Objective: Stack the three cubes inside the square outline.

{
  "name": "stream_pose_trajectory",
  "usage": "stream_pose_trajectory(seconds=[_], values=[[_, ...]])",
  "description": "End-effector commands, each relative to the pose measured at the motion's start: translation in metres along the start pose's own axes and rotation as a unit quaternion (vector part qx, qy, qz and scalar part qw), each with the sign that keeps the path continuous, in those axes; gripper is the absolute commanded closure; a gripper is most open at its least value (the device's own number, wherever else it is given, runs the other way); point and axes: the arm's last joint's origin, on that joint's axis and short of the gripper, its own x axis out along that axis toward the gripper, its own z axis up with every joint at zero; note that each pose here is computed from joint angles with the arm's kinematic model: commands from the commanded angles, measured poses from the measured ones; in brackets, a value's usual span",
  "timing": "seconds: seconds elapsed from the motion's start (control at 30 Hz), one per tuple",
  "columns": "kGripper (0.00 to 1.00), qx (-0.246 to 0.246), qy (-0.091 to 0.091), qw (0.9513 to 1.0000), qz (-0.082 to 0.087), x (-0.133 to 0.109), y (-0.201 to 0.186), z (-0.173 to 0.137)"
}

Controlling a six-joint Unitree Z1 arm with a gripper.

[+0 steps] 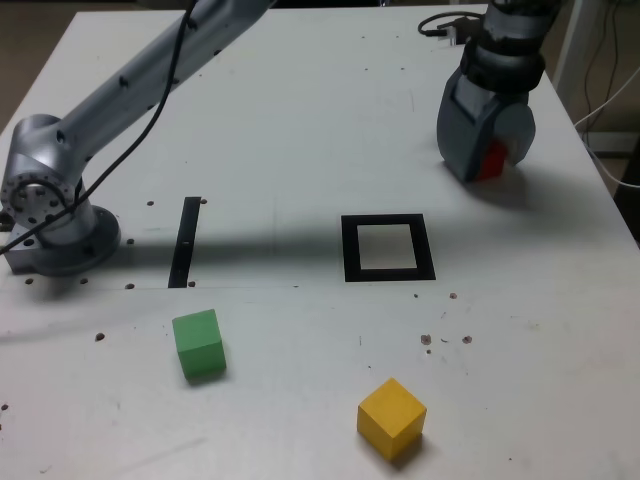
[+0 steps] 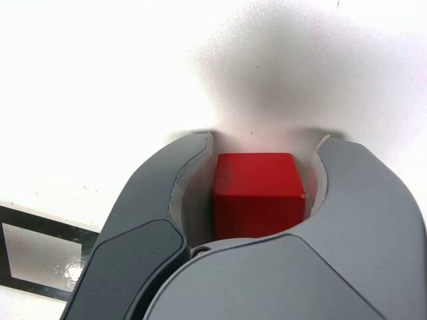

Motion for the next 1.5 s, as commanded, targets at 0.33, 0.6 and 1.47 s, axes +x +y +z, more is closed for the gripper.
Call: stream_pose_trajectory(seconds=[0.33,0.6,1.47], values=[[0.76,0.034,-0.004,0.9994,0.003,-0.029,-0.009,-0.021],[0.76,0.065,0.011,0.9978,0.005,-0.051,-0.013,-0.058],[0.76,0.139,-0.014,0.9900,-0.022,-0.063,-0.045,-0.188]])
